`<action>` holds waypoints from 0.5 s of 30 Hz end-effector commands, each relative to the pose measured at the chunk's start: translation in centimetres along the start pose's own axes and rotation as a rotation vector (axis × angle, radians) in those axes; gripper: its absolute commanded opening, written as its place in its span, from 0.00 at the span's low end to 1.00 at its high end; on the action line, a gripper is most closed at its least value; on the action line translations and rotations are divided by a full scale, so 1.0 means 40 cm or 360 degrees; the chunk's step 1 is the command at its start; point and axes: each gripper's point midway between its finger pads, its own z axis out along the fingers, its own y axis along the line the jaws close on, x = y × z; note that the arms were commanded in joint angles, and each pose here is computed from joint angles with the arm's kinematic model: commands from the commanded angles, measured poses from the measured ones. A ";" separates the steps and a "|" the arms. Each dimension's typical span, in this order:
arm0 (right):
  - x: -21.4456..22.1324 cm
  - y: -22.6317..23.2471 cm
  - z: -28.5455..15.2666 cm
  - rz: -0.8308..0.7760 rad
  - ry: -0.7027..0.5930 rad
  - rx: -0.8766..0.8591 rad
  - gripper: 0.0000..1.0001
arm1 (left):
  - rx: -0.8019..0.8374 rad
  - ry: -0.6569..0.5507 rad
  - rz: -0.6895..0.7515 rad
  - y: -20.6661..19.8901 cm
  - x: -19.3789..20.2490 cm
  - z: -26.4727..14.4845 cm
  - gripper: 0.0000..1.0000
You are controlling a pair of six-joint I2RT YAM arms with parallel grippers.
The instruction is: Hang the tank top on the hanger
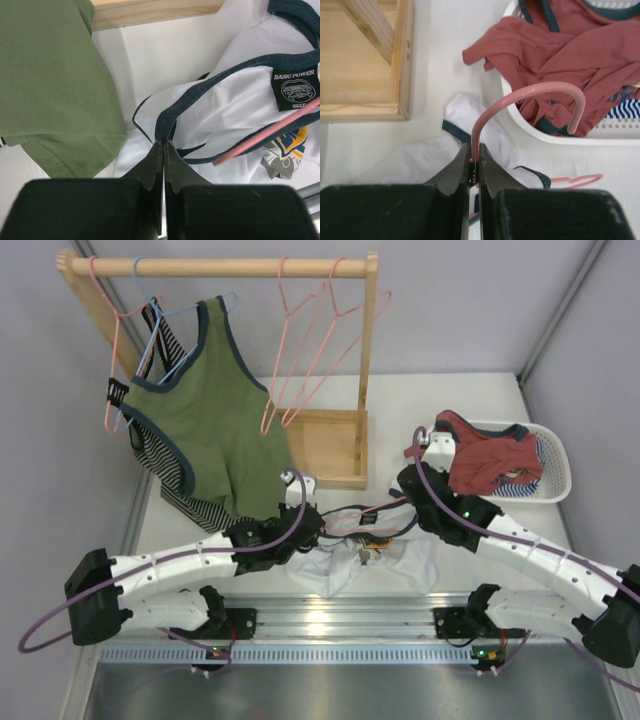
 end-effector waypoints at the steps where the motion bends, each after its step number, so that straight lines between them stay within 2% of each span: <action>1: -0.079 0.004 -0.014 0.0086 -0.0117 0.0067 0.00 | 0.0086 -0.0051 -0.0001 -0.028 -0.035 -0.026 0.00; 15: -0.090 0.018 -0.015 0.0057 -0.0173 0.0157 0.00 | 0.0148 -0.0112 -0.0002 -0.110 -0.152 -0.070 0.00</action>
